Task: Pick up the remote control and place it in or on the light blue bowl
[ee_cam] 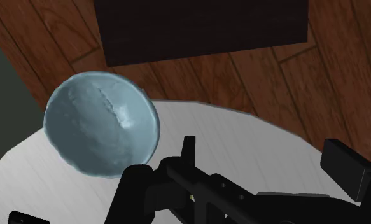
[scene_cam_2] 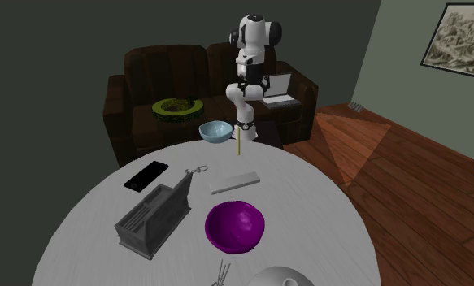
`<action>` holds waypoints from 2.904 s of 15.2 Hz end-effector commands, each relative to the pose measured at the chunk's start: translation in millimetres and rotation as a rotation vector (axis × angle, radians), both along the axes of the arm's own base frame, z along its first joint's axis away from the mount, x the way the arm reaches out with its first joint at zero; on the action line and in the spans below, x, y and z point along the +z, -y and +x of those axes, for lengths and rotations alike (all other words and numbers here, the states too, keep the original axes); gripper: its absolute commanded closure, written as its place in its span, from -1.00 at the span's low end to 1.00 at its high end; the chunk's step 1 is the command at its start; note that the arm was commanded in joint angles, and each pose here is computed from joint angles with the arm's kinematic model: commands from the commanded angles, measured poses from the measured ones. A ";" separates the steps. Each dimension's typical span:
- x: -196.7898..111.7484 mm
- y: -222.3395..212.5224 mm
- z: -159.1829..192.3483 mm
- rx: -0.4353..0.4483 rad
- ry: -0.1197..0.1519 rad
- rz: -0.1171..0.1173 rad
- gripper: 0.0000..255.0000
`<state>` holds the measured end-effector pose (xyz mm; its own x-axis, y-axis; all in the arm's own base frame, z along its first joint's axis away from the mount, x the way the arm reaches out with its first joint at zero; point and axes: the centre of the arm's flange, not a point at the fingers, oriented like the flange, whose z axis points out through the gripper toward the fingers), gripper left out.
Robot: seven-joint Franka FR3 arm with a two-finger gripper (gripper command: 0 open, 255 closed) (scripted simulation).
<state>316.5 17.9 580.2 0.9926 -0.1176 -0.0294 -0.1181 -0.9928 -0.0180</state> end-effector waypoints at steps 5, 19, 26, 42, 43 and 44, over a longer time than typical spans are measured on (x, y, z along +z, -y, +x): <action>-23.2 -7.6 46.3 -0.111 0.002 -0.006 -1.00; -104.0 7.8 209.0 -0.498 0.007 -0.029 -1.00; -143.8 39.2 285.1 -0.692 0.009 -0.040 -1.00; -230.7 96.7 366.0 -0.924 0.013 -0.053 -1.00; -230.7 96.6 365.9 -0.924 0.013 -0.053 -1.00; -230.7 96.6 366.0 -0.924 0.013 -0.053 -1.00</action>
